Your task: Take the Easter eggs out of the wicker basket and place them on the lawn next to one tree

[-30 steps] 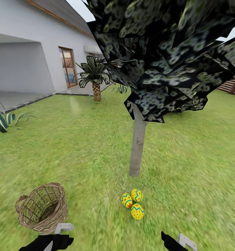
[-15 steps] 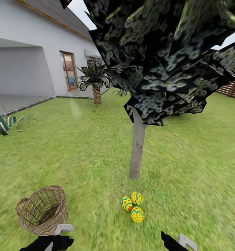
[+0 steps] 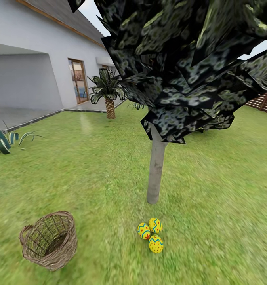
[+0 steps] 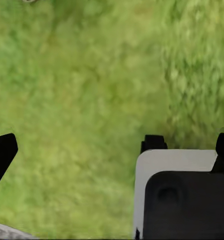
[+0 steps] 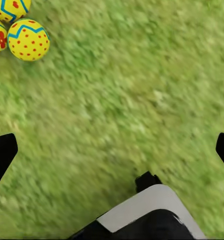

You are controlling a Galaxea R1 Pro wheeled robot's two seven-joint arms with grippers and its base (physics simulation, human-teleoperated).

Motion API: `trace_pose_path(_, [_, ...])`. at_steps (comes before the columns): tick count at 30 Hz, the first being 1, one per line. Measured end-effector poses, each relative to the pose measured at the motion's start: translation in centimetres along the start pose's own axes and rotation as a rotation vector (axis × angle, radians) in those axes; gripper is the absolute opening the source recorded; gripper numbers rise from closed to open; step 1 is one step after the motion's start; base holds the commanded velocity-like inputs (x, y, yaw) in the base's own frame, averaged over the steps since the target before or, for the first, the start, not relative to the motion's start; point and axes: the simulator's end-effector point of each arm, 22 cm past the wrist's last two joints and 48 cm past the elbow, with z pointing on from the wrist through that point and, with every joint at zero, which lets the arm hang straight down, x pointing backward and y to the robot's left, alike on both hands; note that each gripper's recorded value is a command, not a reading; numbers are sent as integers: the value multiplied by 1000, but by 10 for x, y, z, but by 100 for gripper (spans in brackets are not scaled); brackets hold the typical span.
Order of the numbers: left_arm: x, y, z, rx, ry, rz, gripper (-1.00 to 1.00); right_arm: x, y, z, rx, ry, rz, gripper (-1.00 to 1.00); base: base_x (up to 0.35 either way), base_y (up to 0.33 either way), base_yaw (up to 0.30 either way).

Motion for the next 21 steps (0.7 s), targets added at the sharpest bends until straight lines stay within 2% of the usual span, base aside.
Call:
trace_pose_path(6, [60, -1, -2, 0, 72, 8, 100, 38, -32, -8, 63, 73, -15, 100, 0, 0, 0])
trace_pose_path(9, [78, -1, -3, -1, 95, 12, 100, 48, -42, -11, 92, 92, -22, 100, 0, 0, 0])
trace_pose_path(15, [118, 1, -7, -2, 146, 27, 100, 53, -63, -15, 179, 105, -36, 100, 0, 0, 0])
trace_pose_path(18, [126, 3, -8, -4, 154, 28, 100, 52, -67, -16, 197, 100, -35, 100, 0, 0, 0])
trace_pose_path(21, [127, -8, -9, 10, 155, 26, 100, 51, -71, -16, 214, 95, -34, 100, 0, 0, 0])
